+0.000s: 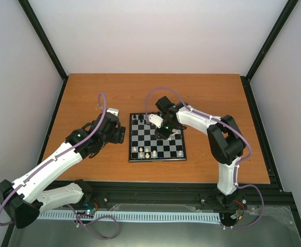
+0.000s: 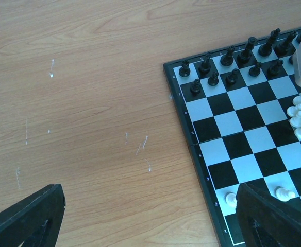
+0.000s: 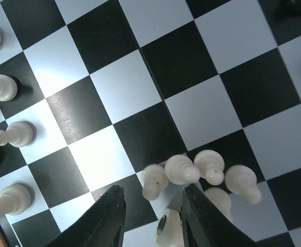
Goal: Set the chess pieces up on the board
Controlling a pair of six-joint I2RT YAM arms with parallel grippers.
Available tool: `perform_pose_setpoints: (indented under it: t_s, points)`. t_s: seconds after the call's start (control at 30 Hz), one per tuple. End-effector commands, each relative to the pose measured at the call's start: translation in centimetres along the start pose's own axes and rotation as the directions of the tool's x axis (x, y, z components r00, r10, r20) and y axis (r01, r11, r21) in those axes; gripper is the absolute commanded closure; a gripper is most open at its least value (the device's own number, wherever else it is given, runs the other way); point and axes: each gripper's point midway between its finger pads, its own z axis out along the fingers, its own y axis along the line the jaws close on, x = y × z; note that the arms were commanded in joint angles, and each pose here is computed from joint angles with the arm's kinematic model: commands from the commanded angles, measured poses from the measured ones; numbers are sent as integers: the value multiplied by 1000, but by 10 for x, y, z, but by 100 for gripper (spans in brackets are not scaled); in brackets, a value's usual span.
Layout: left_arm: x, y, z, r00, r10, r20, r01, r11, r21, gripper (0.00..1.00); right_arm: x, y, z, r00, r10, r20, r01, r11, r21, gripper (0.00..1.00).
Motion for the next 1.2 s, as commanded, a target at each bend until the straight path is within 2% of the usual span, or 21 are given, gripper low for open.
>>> perform_pose_setpoints:
  t_s: [0.0,0.4,0.6,1.17]
  points:
    - [-7,3,0,999,-21,26,21,1000,-13,8,-2,6,8,1000,-5,-22,5,1000,-18,69]
    - [-6,2,2,1000,-14,16,14,1000,-12,8,-6,20,15,999,-30,-29,28,999,-45,90]
    - [-5,2,2,1000,-13,16,13,1000,-13,9,-3,36,11,998,-66,-19,65,995,-75,96]
    - [-3,1,4,1000,-6,5,6,1000,-7,10,5,67,14,990,-135,-44,127,982,-142,97]
